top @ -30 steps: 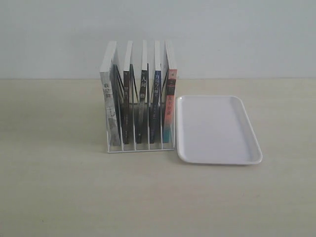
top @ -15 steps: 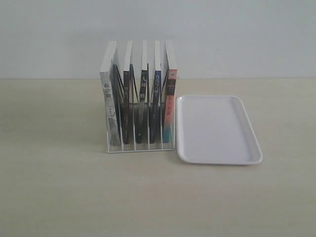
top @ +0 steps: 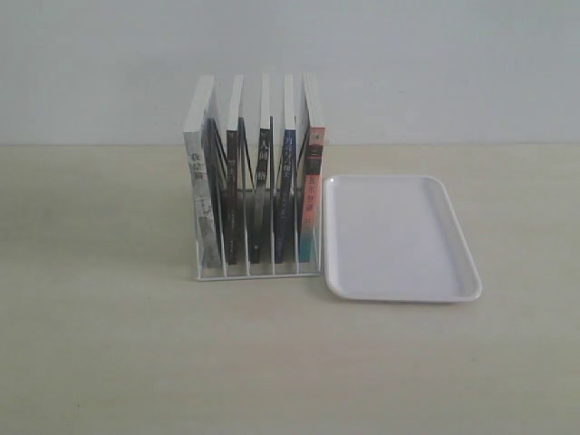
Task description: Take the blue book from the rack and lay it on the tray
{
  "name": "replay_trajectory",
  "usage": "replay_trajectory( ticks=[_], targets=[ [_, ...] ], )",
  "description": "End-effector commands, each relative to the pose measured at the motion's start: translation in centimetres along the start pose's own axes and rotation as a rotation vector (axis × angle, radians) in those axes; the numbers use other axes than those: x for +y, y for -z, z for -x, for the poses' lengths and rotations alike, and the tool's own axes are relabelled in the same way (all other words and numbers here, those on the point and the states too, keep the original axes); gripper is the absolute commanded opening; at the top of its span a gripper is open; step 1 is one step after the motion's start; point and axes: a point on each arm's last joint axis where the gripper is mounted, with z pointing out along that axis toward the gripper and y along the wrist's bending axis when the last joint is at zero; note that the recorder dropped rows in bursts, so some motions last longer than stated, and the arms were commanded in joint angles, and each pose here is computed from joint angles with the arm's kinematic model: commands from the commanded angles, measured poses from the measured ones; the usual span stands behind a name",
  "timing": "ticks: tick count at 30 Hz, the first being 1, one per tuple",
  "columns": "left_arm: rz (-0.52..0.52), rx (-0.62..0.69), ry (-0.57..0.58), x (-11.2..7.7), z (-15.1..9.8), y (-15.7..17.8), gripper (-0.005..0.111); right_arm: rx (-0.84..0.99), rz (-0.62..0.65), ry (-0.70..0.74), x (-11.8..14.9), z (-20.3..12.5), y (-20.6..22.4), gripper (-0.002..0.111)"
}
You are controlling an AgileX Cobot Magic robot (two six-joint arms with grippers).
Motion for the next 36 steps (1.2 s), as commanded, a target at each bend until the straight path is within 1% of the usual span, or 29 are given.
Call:
replay_trajectory(
  ticks=[1, 7, 17, 19, 23, 25, 28, 29, 30, 34, 36],
  targets=[
    [0.003, -0.019, -0.001, 0.0, 0.2, 0.1, 0.005, 0.027, 0.001, -0.034, 0.0, 0.1, -0.3, 0.0],
    [0.003, -0.019, -0.001, 0.0, 0.2, 0.1, 0.005, -0.018, 0.002, -0.041, 0.1, 0.6, -0.3, 0.0],
    [0.003, -0.019, -0.001, 0.0, 0.2, 0.1, 0.005, -0.005, -0.001, -0.052, 0.0, 0.5, -0.8, 0.0],
    [0.003, -0.019, -0.001, 0.0, 0.2, 0.1, 0.005, 0.037, -0.009, -0.055, 0.0, 0.3, -1.9, 0.0],
    [0.003, -0.019, -0.001, 0.0, 0.2, 0.1, 0.005, 0.205, -0.038, -0.113, -0.3, -1.2, -5.2, 0.0],
    [0.003, -0.019, -0.001, 0.0, 0.2, 0.1, 0.005, 0.285, -0.027, -0.115, -0.1, -1.8, -6.8, 0.0],
    [0.003, -0.019, -0.001, 0.0, 0.2, 0.1, 0.005, 0.337, 0.114, -0.027, 2.1, -1.0, -8.9, 0.0],
    [0.003, -0.019, -0.001, 0.0, 0.2, 0.1, 0.005, 0.348, 0.177, -0.003, 3.2, -0.4, -9.7, 0.0],
    [0.003, -0.019, -0.001, 0.0, 0.2, 0.1, 0.005, 0.361, 0.261, 0.007, 5.0, 0.5, -10.7, 0.0],
    [0.003, -0.019, -0.001, 0.0, 0.2, 0.1, 0.005, 0.429, 0.439, 0.054, 9.8, 2.7, -13.1, 0.0],
    [0.003, -0.019, -0.001, 0.0, 0.2, 0.1, 0.005, 0.498, 0.52, 0.108, 12.8, 3.4, -14.5, 0.0]
  ],
)
